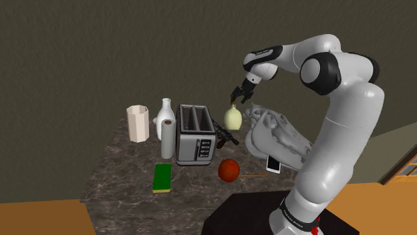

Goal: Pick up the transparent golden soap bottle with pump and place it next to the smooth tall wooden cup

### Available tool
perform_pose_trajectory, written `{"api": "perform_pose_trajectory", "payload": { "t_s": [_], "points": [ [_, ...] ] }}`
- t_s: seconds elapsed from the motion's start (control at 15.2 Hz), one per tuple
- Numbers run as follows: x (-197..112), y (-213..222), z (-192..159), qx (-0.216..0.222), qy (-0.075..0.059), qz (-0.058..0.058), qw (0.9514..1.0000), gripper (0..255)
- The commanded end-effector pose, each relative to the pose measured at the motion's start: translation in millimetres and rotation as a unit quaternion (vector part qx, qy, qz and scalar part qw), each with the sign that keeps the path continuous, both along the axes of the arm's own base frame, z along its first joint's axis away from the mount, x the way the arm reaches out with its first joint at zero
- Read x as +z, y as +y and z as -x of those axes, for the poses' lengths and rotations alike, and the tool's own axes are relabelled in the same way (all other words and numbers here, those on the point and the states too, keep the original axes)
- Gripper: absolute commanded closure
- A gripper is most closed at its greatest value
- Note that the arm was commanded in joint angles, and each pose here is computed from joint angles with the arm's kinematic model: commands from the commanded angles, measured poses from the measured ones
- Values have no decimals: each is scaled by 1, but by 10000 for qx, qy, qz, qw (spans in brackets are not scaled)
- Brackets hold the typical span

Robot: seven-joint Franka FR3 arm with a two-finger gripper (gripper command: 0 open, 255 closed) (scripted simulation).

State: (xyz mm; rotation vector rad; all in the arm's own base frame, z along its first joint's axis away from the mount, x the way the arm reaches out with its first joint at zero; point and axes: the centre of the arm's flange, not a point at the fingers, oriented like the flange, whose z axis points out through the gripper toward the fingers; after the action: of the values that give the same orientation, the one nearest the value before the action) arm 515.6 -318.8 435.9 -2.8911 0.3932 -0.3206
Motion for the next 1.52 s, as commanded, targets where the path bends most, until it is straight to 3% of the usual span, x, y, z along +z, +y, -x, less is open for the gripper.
{"api": "perform_pose_trajectory", "payload": {
  "t_s": [0.0, 0.4, 0.92, 1.45],
  "points": [
    [-12, -22, -12, -48, -64, -41, 10000, 0],
    [-41, -86, -47, -204, -236, -155, 9994, 0],
    [-79, -79, -59, -205, -237, -156, 9994, 0],
    [-79, -79, -59, -205, -237, -156, 9994, 0]
  ]
}}
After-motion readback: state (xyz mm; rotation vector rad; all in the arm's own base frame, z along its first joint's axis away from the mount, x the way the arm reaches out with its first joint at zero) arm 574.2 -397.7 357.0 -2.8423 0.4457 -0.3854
